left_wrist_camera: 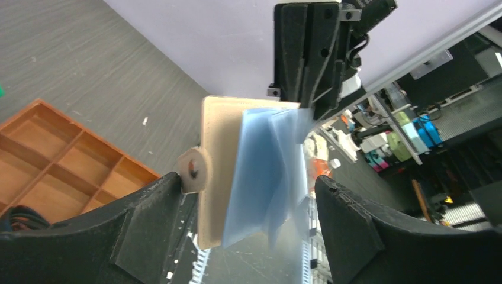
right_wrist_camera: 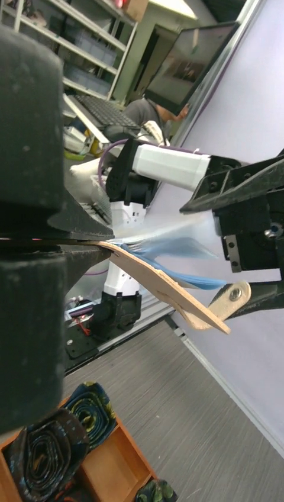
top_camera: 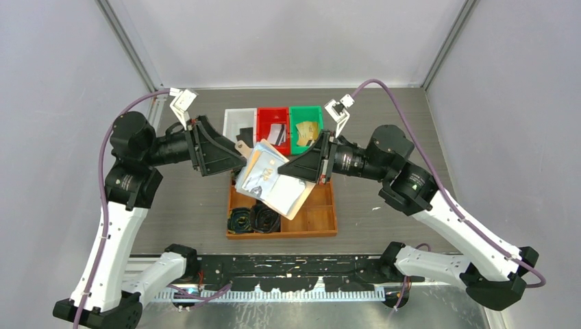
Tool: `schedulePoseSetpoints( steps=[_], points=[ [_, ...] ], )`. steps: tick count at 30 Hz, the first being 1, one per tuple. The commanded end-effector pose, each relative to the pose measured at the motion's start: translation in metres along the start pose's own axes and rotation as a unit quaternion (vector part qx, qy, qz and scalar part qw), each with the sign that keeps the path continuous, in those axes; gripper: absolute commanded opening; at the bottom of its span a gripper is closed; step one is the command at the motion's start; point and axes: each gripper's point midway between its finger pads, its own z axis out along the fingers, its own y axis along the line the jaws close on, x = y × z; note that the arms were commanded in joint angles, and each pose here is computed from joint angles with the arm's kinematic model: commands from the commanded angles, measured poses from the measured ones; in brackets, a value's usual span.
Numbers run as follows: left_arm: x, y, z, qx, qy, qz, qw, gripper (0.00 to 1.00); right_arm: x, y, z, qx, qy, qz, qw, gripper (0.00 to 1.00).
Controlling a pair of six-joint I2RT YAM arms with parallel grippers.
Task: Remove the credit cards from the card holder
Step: Open the card holder.
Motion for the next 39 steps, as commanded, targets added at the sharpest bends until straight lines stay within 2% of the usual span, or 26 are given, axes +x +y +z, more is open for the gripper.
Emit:
schedulePoseSetpoints(
  steps=[1,6,9,13,17,25,29,34,39],
  points=[
    [-0.002,-0.035,-0.007,0.059,0.009,0.041,0.997,0.83,0.004,-0.012,0.002,0.028,0.031,-0.032,0.999,0.01],
    [0.0,-0.042,-0.01,0.064,0.008,0.053,0.996,0.92,0.005,-0.011,0.008,0.023,0.049,-0.034,0.998,0.01],
    [0.013,-0.029,-0.01,0.051,0.012,0.071,0.996,0.99,0.004,-0.002,0.011,0.002,0.058,-0.039,0.998,0.01],
    [0.033,0.016,-0.018,-0.053,0.031,0.119,0.991,1.0,0.004,0.007,0.014,-0.018,0.074,-0.043,0.996,0.01],
    [0.042,0.047,-0.024,-0.12,0.052,0.122,0.984,1.0,0.005,0.017,0.017,-0.044,0.086,-0.054,0.994,0.01],
    [0.047,0.007,-0.012,0.001,0.052,-0.004,0.999,1.0,0.012,0.031,0.024,-0.08,0.118,-0.077,0.987,0.01],
    [0.056,0.008,-0.013,0.012,0.073,-0.035,0.997,1.0,0.013,0.037,0.021,-0.093,0.126,-0.092,0.983,0.01],
    [0.046,-0.001,-0.009,0.034,0.056,-0.087,0.994,1.0,0.01,0.044,0.022,-0.115,0.119,-0.104,0.981,0.01],
    [0.049,-0.006,-0.01,0.048,0.064,-0.117,0.99,1.0,0.006,0.047,0.027,-0.126,0.115,-0.111,0.979,0.01]
  ],
)
